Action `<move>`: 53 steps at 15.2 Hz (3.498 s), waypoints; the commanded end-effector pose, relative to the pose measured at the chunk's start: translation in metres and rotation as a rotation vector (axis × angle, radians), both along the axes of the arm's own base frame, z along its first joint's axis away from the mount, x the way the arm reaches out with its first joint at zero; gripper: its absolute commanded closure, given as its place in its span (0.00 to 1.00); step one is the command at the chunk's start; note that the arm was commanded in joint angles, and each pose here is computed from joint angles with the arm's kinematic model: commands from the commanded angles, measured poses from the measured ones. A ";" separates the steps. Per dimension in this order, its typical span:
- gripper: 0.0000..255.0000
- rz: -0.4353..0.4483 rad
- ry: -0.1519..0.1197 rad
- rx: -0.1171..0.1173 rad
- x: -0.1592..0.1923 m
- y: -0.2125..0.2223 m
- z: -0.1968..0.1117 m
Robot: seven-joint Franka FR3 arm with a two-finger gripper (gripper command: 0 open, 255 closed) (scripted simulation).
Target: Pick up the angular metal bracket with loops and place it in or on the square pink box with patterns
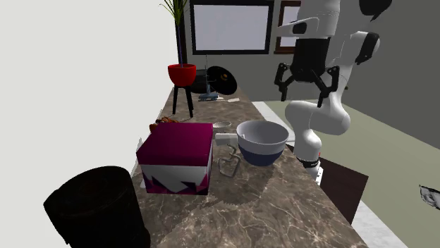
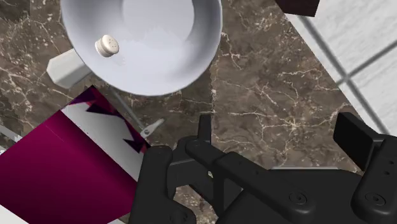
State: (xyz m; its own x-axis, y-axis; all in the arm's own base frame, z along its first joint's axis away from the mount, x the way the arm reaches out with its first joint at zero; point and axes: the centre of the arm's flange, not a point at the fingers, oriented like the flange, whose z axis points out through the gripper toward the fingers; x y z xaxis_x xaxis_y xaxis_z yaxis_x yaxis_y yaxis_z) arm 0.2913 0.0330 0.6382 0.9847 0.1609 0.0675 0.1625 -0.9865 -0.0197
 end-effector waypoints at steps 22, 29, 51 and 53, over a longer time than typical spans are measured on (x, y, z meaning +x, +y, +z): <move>0.00 0.290 -0.149 -0.163 0.096 -0.099 -0.159; 0.00 0.290 -0.149 -0.163 0.100 -0.101 -0.178; 0.00 0.325 0.042 -0.220 0.141 -0.077 -0.176; 0.00 0.325 0.042 -0.220 0.141 -0.079 -0.187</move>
